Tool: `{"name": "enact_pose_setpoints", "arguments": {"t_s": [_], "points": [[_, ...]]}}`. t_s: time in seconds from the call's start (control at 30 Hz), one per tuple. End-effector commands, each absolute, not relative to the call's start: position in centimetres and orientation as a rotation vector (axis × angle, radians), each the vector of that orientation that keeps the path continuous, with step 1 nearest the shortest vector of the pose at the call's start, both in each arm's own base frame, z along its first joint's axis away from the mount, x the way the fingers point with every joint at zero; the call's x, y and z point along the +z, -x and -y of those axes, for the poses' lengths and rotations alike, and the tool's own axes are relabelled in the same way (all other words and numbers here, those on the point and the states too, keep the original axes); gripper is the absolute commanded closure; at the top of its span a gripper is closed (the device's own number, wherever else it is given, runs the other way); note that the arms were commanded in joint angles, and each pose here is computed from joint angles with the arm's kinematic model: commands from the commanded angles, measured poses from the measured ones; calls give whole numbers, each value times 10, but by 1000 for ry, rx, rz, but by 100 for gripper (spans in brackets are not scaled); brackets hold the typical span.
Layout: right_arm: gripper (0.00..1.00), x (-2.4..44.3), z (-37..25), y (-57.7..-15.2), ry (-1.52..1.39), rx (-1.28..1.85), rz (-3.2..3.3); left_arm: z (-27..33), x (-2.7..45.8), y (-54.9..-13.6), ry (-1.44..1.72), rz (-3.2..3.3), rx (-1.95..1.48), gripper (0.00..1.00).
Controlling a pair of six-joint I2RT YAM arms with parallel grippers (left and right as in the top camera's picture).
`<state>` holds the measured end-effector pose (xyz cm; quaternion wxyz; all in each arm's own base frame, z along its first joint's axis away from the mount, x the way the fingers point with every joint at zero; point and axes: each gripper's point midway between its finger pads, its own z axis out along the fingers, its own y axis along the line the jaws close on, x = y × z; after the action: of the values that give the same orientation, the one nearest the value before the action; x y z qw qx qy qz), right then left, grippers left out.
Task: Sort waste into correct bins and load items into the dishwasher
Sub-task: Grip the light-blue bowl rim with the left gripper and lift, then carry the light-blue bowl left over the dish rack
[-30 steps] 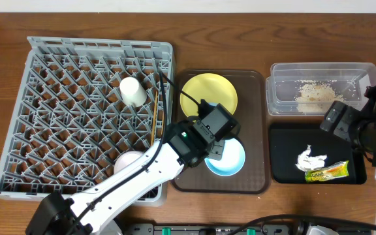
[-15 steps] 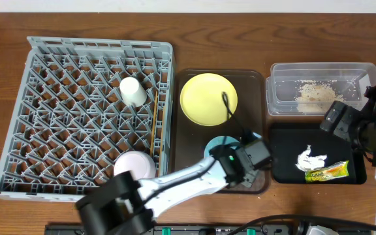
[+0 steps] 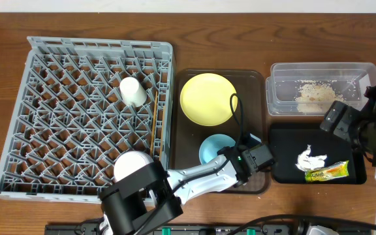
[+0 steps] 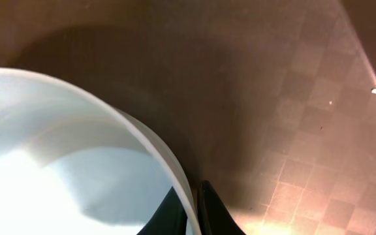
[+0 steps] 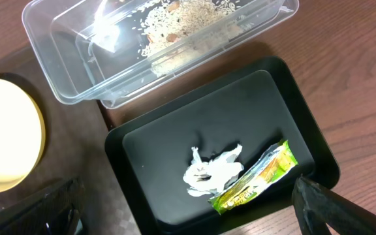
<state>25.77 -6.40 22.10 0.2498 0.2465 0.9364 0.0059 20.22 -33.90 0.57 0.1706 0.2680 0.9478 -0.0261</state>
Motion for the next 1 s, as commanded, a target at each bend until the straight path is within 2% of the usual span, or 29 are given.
{"name": "enact_pose_setpoints", "arguments": {"t_s": [0.0,0.2,0.27,0.37,0.5,0.67,0.87,0.97], "points": [[1,225,67,-258,-678,10,-2536,345,26,-208,-802,-2641,-107,92],[1,225,67,-258,-678,10,-2537,350,161,-225,-667,-2459,-356,92],[1,225,67,-258,-678,10,-2537,334,203,-232,-583,-2397,-427,92],[1,225,67,-258,-678,10,-2537,294,242,-239,-444,-2384,-502,92],[1,225,67,-258,-678,10,-2537,247,262,-237,-336,-2484,-732,92],[1,225,67,-258,-678,10,-2537,220,282,-235,-338,-2487,-1282,92],[1,225,67,-258,-678,10,-2537,178,297,-253,-279,-2253,-1770,92],[1,225,67,-258,-678,10,-2537,152,289,-268,-141,-2179,-1891,92]]}}
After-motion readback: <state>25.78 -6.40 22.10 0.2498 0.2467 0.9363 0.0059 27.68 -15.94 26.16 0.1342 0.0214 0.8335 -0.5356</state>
